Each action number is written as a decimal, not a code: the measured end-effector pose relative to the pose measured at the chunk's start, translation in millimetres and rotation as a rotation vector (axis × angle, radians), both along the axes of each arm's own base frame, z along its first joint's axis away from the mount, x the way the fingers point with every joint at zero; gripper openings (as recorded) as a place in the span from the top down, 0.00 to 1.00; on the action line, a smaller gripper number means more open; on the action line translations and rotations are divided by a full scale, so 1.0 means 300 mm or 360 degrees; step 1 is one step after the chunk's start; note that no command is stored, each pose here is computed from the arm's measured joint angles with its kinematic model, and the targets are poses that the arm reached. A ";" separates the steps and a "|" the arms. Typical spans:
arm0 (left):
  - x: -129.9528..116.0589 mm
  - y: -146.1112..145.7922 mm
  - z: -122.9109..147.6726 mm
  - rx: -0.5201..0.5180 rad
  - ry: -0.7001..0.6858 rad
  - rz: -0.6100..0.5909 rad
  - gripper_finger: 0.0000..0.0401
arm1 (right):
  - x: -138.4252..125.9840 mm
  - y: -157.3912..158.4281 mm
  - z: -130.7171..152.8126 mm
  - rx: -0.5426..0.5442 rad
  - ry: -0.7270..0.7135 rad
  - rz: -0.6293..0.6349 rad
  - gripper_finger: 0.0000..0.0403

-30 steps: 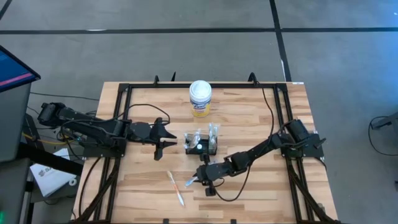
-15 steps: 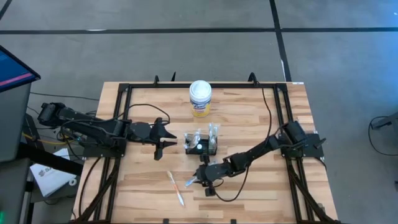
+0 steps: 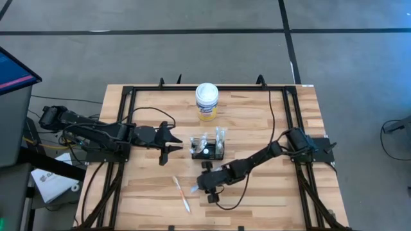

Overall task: Pick & Place toothbrushing station
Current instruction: Put the blue toothbrush into the black mesh organizer

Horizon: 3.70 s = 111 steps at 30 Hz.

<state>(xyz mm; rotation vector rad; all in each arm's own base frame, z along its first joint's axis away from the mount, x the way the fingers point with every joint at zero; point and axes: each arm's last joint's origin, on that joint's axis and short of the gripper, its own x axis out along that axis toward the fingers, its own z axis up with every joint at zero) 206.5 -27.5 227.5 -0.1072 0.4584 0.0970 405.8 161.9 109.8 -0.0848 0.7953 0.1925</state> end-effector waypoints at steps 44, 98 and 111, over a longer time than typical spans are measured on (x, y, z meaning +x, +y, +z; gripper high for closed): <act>0.000 0.000 0.000 0.0003 0.0000 0.0005 0.71 | -0.034 0.011 0.231 -0.0013 -0.0215 0.0100 1.00; 0.026 -0.056 0.133 0.0304 -0.0663 -0.0221 0.71 | -0.072 -0.130 0.707 -0.0191 -0.1340 -0.0209 1.00; 0.024 -0.063 0.184 0.0389 -0.0926 -0.0353 0.71 | -0.062 -0.175 0.751 -0.0229 -0.1556 -0.0249 1.00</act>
